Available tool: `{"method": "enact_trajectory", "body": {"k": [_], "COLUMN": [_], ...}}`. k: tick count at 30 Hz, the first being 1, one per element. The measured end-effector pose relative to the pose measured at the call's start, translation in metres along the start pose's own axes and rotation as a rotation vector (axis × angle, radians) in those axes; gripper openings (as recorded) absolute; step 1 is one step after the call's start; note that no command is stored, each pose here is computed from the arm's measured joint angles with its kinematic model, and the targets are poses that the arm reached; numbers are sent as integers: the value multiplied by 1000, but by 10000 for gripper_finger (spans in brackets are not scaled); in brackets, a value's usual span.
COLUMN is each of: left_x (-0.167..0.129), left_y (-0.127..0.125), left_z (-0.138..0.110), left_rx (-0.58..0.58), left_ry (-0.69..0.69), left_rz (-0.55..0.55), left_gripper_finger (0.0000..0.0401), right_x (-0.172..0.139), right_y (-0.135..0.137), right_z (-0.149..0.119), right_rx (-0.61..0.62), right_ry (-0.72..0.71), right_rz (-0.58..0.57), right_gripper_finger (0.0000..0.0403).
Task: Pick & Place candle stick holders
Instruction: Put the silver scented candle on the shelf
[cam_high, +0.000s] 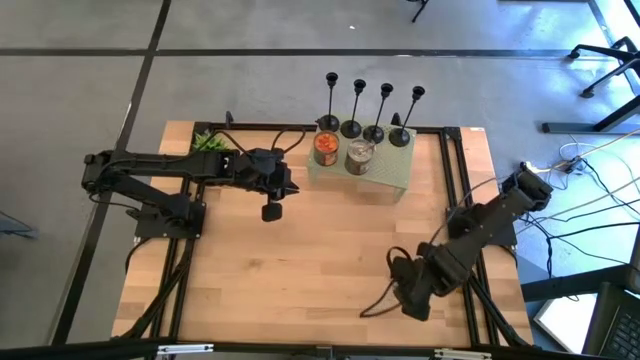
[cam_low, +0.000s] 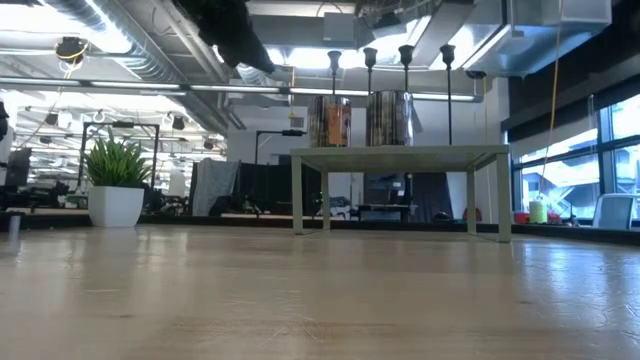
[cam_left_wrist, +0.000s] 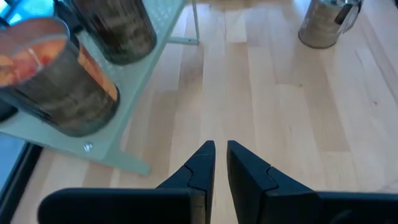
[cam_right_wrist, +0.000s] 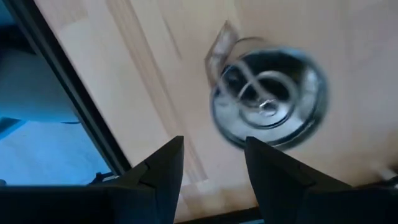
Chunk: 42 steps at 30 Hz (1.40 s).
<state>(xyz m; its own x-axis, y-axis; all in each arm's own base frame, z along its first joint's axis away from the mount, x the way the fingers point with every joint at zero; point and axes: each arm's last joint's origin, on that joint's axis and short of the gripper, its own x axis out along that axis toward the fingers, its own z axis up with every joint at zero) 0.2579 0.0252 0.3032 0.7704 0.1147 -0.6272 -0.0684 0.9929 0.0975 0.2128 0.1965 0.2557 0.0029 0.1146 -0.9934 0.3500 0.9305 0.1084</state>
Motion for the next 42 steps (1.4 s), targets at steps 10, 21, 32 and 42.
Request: {"method": "enact_trajectory", "body": {"k": [10, 21, 32, 42], "left_x": [0, 0, 0, 0], "left_y": [1, 1, 0, 0], "left_z": [7, 7, 7, 6], "left_rx": [-3, -56, -92, -116], "left_ry": [-77, -77, -70, -66], "left_rz": [7, 5, -5, -10], "left_gripper_finger": [36, 36, 36, 36], "right_x": [25, 43, 46, 44], "right_y": [13, 2, 7, 7], "right_z": [-27, -36, -29, -6], "right_rx": [-124, -313, -385, -195], "right_ry": [-159, -133, -300, -463], "right_rz": [-19, -105, -126, -105], "right_gripper_finger": [174, 173, 69, 29]}}
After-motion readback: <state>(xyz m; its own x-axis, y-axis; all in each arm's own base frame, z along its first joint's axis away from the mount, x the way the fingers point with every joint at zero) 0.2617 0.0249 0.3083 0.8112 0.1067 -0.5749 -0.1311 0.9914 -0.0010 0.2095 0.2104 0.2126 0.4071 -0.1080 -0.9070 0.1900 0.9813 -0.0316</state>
